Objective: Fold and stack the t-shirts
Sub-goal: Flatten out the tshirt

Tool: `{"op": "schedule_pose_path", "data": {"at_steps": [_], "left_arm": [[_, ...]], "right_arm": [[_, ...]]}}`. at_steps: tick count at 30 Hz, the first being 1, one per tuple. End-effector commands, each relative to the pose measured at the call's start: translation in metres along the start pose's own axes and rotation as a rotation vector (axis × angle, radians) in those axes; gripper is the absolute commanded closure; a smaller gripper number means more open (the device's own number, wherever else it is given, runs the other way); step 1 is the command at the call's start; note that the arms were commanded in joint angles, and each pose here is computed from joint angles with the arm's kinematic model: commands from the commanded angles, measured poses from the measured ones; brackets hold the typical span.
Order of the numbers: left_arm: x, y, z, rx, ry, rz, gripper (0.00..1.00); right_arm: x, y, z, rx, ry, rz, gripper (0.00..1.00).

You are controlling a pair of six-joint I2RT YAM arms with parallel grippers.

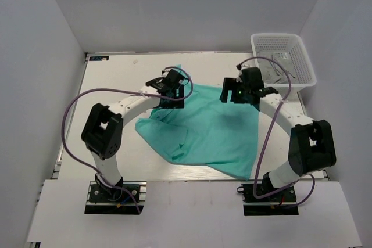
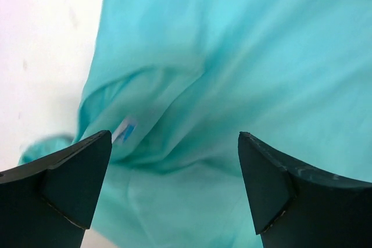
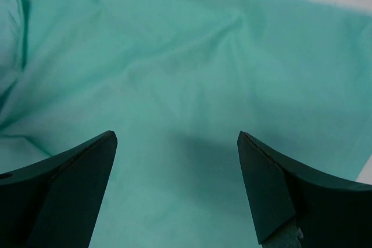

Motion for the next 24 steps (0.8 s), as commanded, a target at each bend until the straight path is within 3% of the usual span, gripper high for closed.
{"op": "schedule_pose_path", "data": {"at_steps": [1, 8, 17, 22, 24], "left_arm": [[0.014, -0.013, -0.013, 0.045, -0.021, -0.086, 0.01], [0.037, -0.015, -0.037, 0.08, -0.031, -0.068, 0.01], [0.042, -0.019, -0.055, 0.097, -0.043, -0.131, 0.11], [0.034, -0.016, -0.071, 0.119, 0.003, -0.141, 0.23], [0.035, -0.014, -0.071, 0.141, -0.006, -0.131, 0.33]], "right_arm": [[-0.044, -0.007, -0.006, 0.0, 0.089, -0.077, 0.1], [-0.088, -0.006, 0.0, 0.111, 0.159, -0.152, 0.1], [-0.123, -0.026, -0.004, 0.01, 0.242, -0.167, 0.1], [-0.131, -0.032, -0.005, -0.024, 0.259, -0.178, 0.1], [-0.131, -0.032, -0.005, -0.029, 0.26, -0.175, 0.1]]}}
Point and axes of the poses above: each gripper's point midway between its finger pads, its own z axis back along the fingers, its own y axis along the line the jaws close on, x = y × z, the point moved 7 cm from there along z, back along the fingers, and after that the axes turned 5 degrees about -z, right-handed, at the moved point
